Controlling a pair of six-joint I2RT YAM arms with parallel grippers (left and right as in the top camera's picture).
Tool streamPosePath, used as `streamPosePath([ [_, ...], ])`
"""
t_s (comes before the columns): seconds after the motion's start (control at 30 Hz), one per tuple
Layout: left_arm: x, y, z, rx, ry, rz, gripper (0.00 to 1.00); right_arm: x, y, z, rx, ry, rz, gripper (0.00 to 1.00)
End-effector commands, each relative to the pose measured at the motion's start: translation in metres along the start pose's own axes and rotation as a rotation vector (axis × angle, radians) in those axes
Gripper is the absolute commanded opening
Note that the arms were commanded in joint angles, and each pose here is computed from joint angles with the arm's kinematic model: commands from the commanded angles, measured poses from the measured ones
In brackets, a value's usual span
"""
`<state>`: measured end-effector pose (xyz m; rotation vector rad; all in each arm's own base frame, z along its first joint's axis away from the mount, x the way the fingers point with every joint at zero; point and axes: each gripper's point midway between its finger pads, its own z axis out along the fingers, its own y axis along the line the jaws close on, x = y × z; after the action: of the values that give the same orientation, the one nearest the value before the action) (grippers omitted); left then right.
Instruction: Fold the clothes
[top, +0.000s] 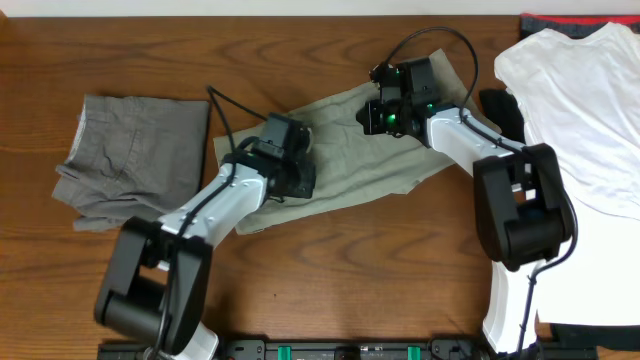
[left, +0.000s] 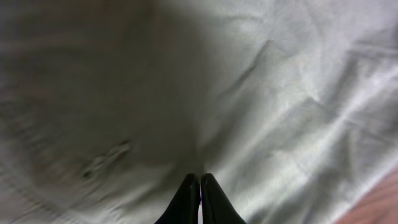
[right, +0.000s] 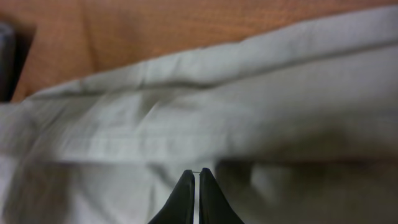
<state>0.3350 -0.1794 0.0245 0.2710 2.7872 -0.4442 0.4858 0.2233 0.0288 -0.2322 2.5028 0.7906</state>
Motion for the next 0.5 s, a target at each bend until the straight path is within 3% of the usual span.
streamPosePath([
  [0.0, 0.009, 0.003, 0.013, -0.017, 0.031, -0.043, 0.06, 0.006, -0.011, 0.023, 0.013, -0.013, 0.086, 0.05],
  [0.27, 0.014, 0.003, 0.016, -0.022, 0.053, -0.046, 0.06, -0.039, -0.021, 0.049, -0.055, -0.271, 0.135, 0.08],
  [0.47, 0.016, 0.003, 0.016, -0.024, 0.060, -0.047, 0.06, -0.043, -0.045, 0.051, 0.055, -0.321, 0.184, 0.08],
])
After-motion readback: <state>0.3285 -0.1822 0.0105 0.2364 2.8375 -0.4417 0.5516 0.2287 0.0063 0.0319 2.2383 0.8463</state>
